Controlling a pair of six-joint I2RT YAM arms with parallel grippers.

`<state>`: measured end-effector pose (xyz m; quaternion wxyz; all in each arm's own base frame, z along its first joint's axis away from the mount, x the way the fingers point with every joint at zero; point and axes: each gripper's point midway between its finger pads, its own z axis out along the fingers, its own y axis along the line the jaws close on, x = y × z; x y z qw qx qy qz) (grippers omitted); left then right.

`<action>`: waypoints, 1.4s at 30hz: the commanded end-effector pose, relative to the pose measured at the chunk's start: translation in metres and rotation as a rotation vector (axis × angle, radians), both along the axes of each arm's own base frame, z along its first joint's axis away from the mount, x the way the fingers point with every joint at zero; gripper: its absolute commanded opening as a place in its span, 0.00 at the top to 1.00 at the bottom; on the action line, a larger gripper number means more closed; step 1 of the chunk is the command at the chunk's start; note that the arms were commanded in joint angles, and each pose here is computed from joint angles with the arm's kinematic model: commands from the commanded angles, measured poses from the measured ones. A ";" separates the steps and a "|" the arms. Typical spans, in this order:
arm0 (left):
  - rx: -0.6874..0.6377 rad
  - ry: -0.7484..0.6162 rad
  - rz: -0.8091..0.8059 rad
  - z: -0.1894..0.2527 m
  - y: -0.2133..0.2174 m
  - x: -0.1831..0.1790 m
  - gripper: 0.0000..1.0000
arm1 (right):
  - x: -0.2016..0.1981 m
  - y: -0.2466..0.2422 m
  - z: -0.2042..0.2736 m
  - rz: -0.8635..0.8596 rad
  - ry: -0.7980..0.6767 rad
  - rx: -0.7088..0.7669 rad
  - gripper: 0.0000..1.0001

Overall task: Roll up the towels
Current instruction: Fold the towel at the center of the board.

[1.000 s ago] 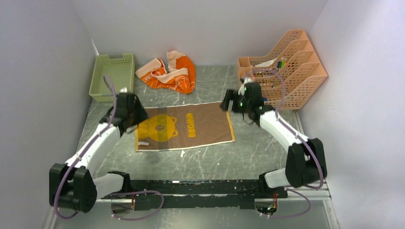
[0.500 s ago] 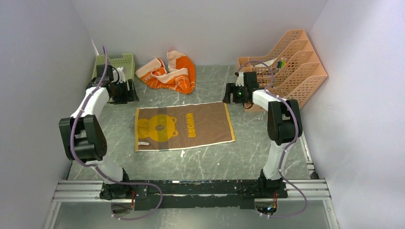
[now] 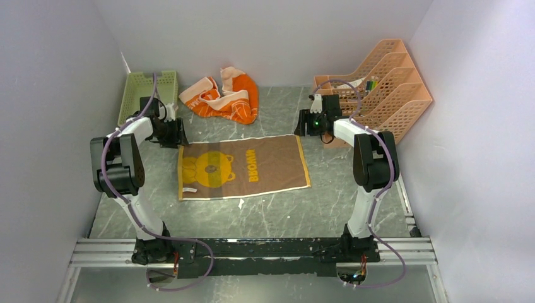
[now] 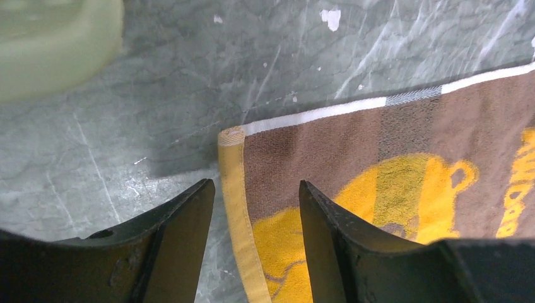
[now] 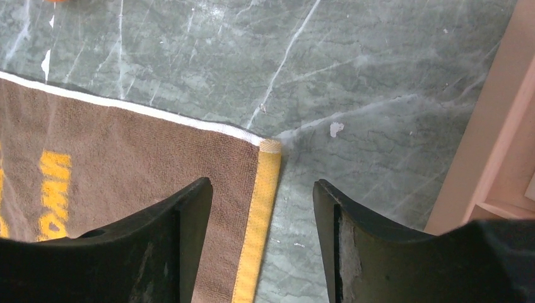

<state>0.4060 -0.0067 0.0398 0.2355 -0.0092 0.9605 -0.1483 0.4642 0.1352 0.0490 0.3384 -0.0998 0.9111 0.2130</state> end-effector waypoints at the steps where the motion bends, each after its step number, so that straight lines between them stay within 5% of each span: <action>1: 0.012 -0.061 -0.012 0.000 0.000 0.008 0.36 | 0.008 -0.001 -0.003 0.007 -0.009 -0.012 0.40; 13: 0.053 0.013 -0.005 -0.028 0.009 0.002 0.40 | 0.006 0.011 -0.036 0.001 0.057 -0.082 0.46; 20: 0.053 0.010 0.026 -0.028 0.011 0.012 0.52 | 0.007 0.011 -0.040 -0.004 0.065 -0.092 0.56; 24: 0.041 -0.018 0.026 -0.020 0.009 0.017 0.70 | 0.004 0.010 -0.043 0.005 0.075 -0.118 0.66; 32: -0.009 -0.106 0.011 0.008 0.000 0.030 0.88 | 0.005 0.023 -0.016 0.055 0.032 -0.044 1.00; 42: -0.050 -0.298 -0.004 0.062 -0.008 0.052 0.93 | 0.039 -0.010 0.029 -0.072 -0.080 -0.049 1.00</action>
